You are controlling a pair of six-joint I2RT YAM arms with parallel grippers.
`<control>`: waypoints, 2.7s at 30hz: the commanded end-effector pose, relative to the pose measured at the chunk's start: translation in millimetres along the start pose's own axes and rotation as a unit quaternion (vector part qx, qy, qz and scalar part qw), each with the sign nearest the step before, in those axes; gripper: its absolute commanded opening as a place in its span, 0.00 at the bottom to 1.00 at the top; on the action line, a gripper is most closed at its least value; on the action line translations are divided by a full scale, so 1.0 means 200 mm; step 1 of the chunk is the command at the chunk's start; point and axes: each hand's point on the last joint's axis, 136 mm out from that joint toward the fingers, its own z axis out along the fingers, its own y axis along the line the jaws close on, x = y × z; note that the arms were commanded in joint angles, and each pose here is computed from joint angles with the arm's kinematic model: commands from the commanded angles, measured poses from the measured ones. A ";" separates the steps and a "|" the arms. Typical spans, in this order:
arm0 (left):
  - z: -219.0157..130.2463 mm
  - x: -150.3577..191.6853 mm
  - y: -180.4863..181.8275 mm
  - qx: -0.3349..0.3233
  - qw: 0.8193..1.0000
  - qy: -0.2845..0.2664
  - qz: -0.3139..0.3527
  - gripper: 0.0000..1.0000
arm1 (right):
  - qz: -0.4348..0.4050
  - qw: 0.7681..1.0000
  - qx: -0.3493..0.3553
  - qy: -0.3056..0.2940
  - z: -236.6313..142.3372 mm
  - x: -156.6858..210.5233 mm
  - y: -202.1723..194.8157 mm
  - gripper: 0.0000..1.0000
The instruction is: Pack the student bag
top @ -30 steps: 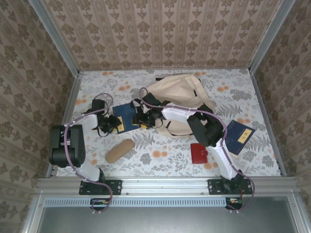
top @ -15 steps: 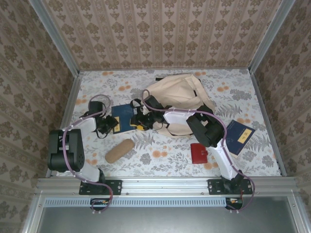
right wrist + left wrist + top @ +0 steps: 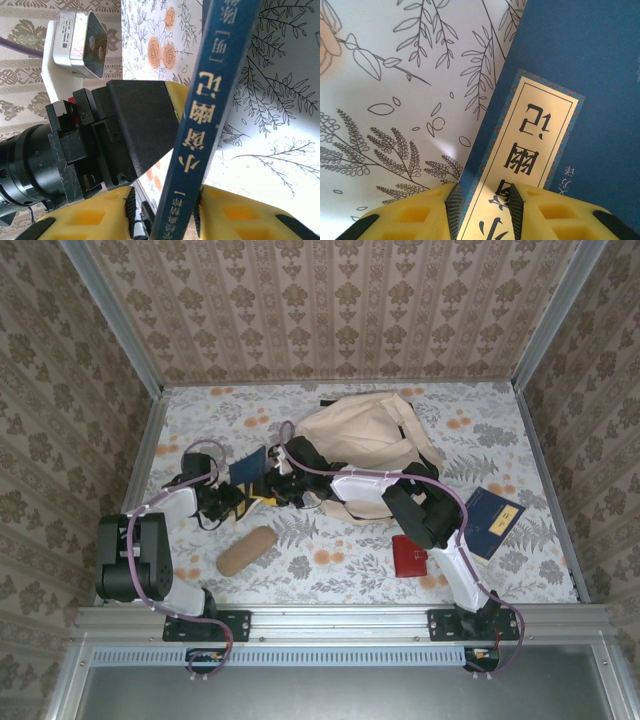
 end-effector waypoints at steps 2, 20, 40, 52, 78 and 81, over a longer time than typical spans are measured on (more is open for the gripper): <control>0.04 0.19 0.12 -0.039 0.996 0.074 -0.028 0.36 | -0.027 0.999 0.028 -0.016 -0.04 -0.01 0.04 0.34; -0.44 -0.03 -0.26 0.068 0.996 -0.025 0.058 0.81 | -0.231 0.965 0.121 -0.043 -0.49 0.02 0.27 0.04; -0.85 0.22 -1.30 0.449 0.867 0.054 0.210 1.00 | -0.153 0.974 -0.108 -0.126 -1.36 0.05 0.62 0.07; -0.98 0.17 -1.53 0.532 0.820 0.070 0.200 0.74 | -0.108 0.975 -0.145 -0.130 -1.44 0.00 0.57 0.08; -0.85 0.18 -1.55 0.488 0.847 0.083 0.194 0.54 | -0.090 0.978 -0.155 -0.107 -1.43 -0.01 0.54 0.09; -0.88 0.18 -1.57 0.500 0.840 0.082 0.195 0.41 | -0.078 0.980 -0.147 -0.104 -1.40 -0.02 0.50 0.09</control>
